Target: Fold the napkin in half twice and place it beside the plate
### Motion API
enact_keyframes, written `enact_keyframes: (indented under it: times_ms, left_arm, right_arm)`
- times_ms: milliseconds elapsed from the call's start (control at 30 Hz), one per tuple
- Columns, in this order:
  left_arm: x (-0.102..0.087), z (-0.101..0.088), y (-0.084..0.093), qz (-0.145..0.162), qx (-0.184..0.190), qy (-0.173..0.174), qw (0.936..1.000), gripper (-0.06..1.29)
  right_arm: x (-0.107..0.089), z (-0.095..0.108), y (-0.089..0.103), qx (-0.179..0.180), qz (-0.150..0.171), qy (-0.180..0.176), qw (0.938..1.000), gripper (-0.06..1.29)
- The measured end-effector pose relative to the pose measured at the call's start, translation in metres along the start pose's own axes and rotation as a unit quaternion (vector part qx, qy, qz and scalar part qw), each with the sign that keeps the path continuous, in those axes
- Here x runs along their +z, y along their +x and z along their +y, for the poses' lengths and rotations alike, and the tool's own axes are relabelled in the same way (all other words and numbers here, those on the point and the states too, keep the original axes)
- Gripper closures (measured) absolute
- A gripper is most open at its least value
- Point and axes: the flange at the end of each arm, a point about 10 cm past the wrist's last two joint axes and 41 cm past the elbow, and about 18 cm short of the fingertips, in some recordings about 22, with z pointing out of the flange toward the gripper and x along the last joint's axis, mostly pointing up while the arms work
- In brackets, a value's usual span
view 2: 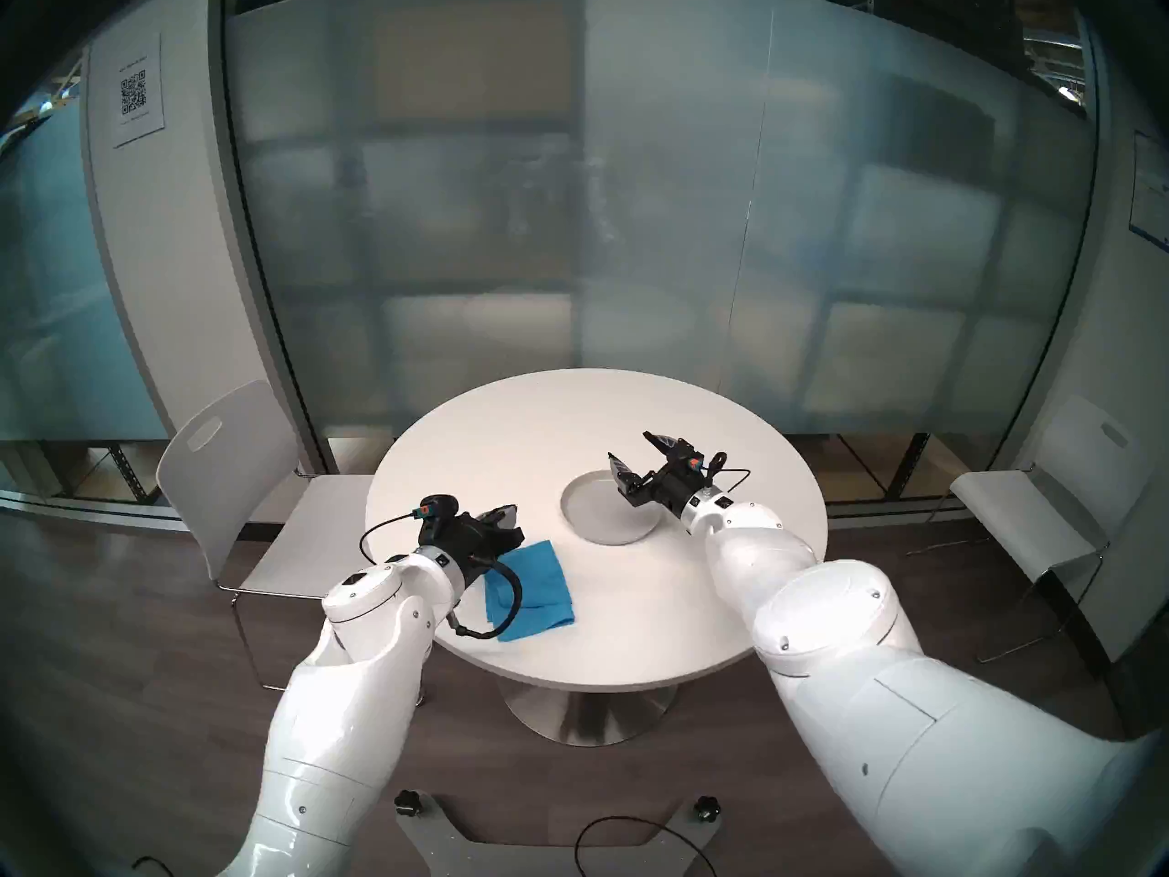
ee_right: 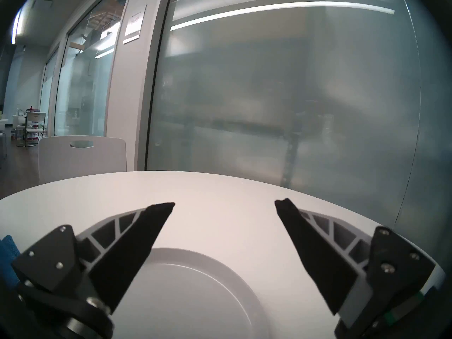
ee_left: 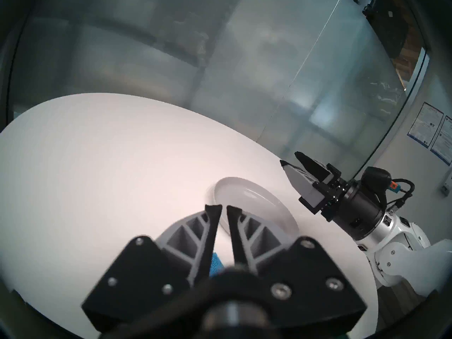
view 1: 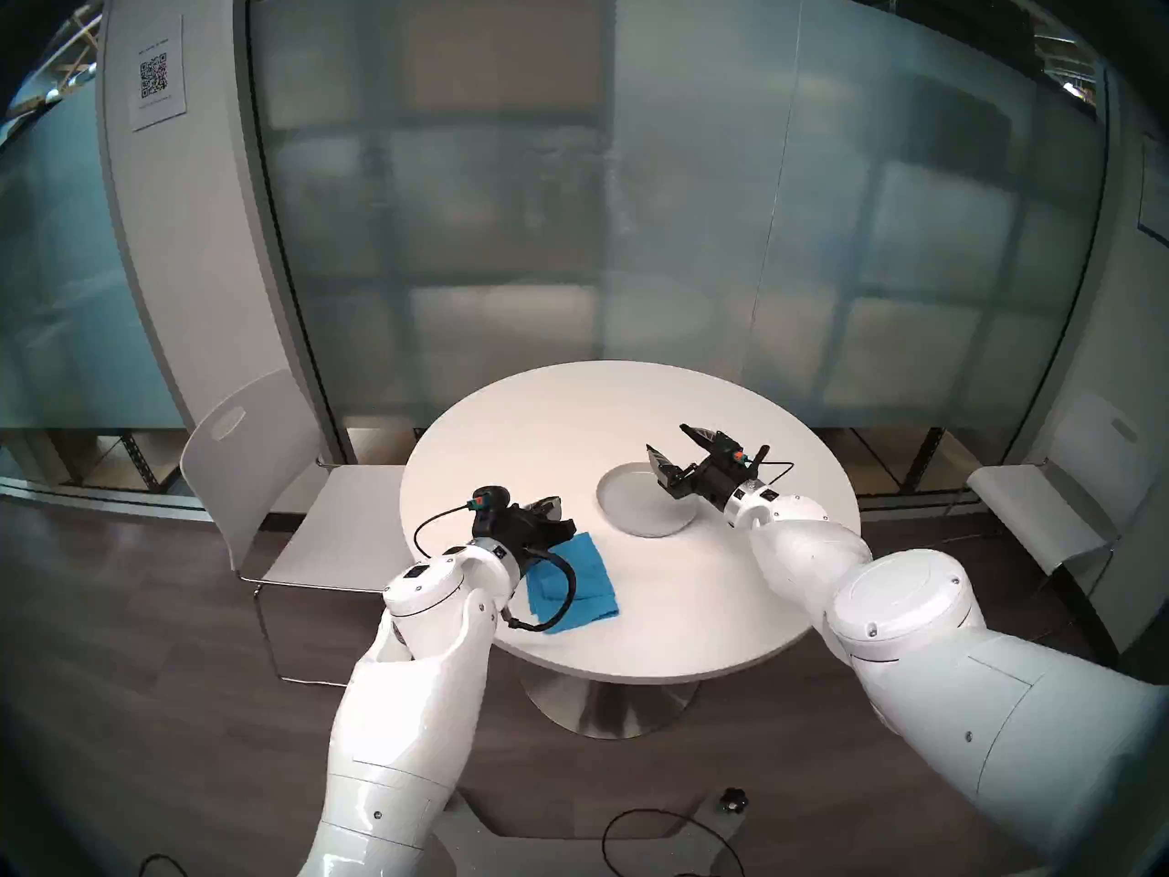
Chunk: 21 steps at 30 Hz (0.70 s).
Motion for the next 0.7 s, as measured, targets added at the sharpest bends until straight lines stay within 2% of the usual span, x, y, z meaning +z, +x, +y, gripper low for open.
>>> enact_keyframes:
  times_ms: [167,400,700]
  left_arm:
    - [0.001,0.000,0.000,-0.001,0.000,0.000,1.0000,0.94]
    - [0.001,-0.001,-0.001,-0.002,0.000,0.000,1.0000,0.94]
    - [0.002,-0.002,-0.003,-0.004,-0.001,0.001,1.0000,0.94]
  right_arm:
    - [-0.006,0.011,0.001,-0.010,0.006,-0.016,0.9998,0.04]
    - [-0.023,0.042,0.008,-0.038,0.014,-0.052,0.9978,0.04]
    - [-0.032,0.054,0.011,-0.053,0.022,-0.070,0.9959,0.04]
